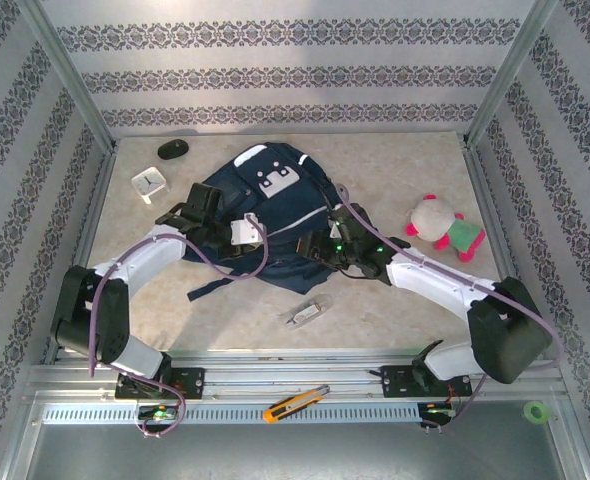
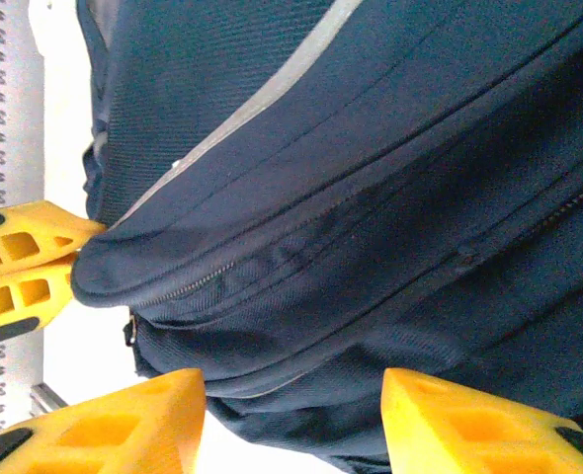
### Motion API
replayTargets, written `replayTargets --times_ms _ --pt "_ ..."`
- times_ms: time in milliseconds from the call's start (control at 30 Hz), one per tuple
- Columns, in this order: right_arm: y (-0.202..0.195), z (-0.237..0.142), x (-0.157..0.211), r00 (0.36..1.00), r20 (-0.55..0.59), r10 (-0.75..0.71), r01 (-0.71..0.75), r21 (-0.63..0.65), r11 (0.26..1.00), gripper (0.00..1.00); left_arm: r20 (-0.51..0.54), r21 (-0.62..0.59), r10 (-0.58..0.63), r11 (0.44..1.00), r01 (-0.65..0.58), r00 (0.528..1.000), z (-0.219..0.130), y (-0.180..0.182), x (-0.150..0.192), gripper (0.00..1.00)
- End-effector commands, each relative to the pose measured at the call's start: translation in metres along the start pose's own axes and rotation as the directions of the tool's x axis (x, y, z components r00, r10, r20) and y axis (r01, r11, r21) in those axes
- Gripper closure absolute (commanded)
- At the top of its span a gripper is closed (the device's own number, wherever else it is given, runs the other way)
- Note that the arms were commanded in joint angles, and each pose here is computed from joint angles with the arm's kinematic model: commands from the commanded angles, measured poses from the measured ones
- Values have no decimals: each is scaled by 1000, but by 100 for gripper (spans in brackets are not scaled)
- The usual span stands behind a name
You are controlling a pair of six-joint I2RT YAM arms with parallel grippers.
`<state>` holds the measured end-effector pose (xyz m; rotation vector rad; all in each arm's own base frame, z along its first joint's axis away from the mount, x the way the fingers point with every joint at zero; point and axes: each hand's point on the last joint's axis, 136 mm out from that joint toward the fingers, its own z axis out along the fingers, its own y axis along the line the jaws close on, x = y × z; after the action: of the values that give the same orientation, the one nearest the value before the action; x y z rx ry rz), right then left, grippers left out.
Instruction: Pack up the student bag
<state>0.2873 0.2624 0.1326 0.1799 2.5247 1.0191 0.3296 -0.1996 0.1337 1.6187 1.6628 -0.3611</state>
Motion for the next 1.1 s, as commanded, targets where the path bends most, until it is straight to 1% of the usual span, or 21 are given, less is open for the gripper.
replayTargets --times_ms 0,100,167,233,367,433,567,667,800,1000,1033,1067 --pt "9 -18 -8 996 73 -54 55 -3 998 50 165 -123 -58 989 79 985 -19 25 -42 100" --pt "24 -29 -7 989 103 -103 104 -11 994 50 255 -164 -140 969 186 957 -28 34 -54 100" --pt "34 -32 -2 986 106 -132 134 -17 991 51 290 -171 -188 955 244 939 -31 38 -58 100" --pt "43 -31 5 984 100 -149 151 -14 988 51 308 -166 -229 943 289 923 -33 41 -61 100" --pt "43 -17 18 986 86 -141 137 41 990 51 327 -155 -286 924 350 901 -35 48 -66 100" --pt "43 -7 22 987 72 -145 141 60 988 51 335 -150 -300 919 364 893 -36 50 -68 100" --pt "51 10 23 978 31 -208 204 93 974 51 343 -135 -310 918 373 887 -36 50 -70 100" --pt "53 17 16 968 28 -248 243 133 961 51 352 -126 -315 917 378 881 -36 50 -72 100" --pt "53 28 12 963 20 -269 261 174 950 52 367 -117 -321 915 385 873 -36 50 -75 100" --pt "48 30 8 952 23 -304 288 253 923 60 379 -110 -322 915 387 868 -36 50 -77 100" --pt "47 30 8 950 21 -312 295 271 917 62 380 -108 -322 915 388 867 -36 50 -77 100" --pt "43 28 7 946 19 -325 304 304 903 68 379 -108 -323 915 388 867 -36 50 -77 100"
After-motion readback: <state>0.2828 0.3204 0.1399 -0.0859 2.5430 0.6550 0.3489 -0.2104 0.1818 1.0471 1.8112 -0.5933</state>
